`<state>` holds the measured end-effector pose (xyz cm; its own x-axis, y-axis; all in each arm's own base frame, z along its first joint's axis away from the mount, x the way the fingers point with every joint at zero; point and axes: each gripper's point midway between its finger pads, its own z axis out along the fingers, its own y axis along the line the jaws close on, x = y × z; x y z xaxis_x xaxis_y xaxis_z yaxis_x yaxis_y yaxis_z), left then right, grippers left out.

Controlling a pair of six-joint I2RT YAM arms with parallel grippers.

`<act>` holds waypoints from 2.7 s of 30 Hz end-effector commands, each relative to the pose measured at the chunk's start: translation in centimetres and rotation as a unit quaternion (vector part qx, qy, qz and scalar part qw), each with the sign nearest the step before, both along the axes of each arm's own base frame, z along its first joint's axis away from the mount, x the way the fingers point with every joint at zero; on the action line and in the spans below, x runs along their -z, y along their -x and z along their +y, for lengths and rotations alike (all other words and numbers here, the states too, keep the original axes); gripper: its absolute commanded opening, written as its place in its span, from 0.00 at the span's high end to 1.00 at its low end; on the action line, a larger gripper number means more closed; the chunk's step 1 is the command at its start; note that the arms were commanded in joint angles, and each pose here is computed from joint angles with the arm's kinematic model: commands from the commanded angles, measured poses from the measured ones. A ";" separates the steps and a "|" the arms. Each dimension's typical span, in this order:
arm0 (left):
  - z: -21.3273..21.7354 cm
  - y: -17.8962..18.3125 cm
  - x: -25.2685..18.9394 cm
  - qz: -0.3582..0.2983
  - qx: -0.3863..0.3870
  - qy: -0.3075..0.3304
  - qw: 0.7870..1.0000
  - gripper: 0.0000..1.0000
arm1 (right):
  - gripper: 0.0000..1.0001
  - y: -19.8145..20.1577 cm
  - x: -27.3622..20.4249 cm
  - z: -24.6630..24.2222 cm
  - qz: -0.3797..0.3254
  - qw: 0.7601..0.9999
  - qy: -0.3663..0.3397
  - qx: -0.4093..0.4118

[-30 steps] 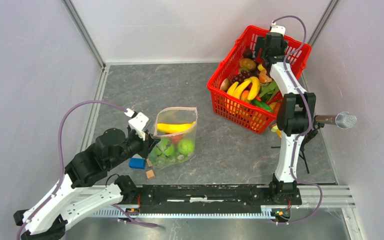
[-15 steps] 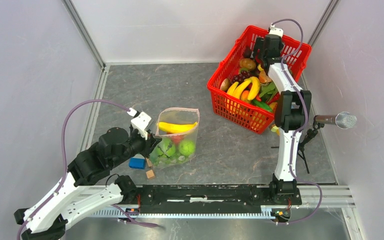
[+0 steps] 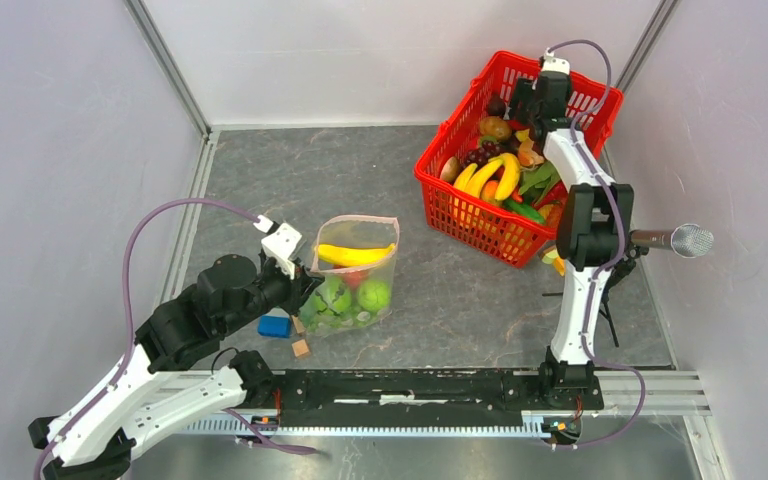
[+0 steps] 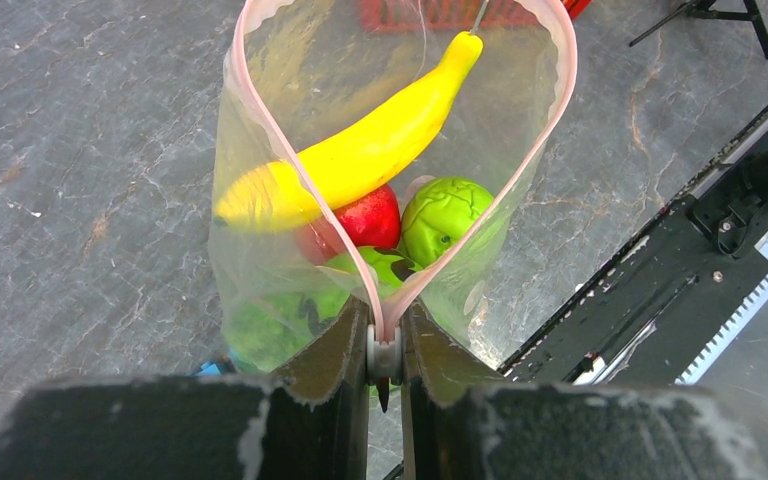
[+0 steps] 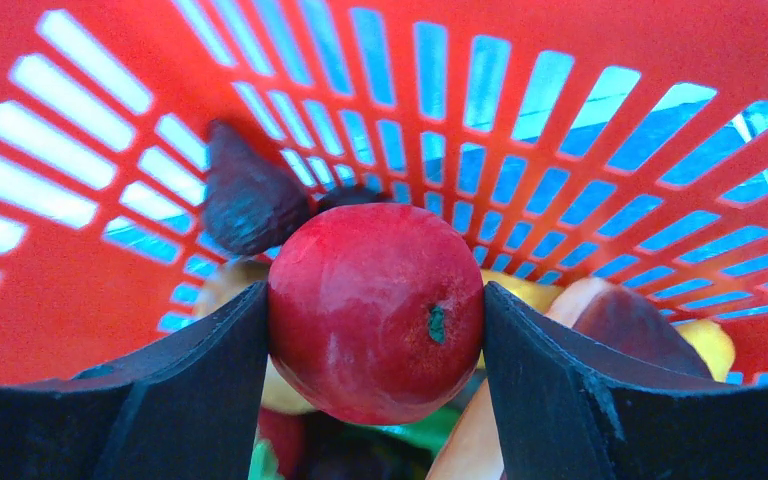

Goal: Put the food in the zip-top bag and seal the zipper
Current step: Pick up the fake fruit from the bin, then place the fake fruit in the zipper food storage bag.

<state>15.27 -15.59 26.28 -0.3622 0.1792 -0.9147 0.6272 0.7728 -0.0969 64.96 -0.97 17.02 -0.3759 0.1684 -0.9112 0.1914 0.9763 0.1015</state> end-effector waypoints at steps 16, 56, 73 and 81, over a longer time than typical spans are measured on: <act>-1.3 0.8 -1.3 0.024 0.004 0.070 0.997 0.86 | 0.59 18.7 -17.9 17.3 -0.178 0.942 -0.067 -0.276; -2.1 1.5 -2.0 0.026 0.033 0.087 0.995 0.86 | 0.42 46.0 -14.2 37.4 -0.128 0.701 -0.022 -0.702; -2.2 1.7 -2.2 0.025 0.037 0.093 0.995 0.86 | 0.15 46.6 -13.7 37.4 -0.132 0.692 -0.026 -0.709; -2.3 1.6 -2.0 0.027 0.037 0.091 0.995 0.86 | 0.04 46.6 -14.3 36.9 -0.147 0.698 -0.027 -0.701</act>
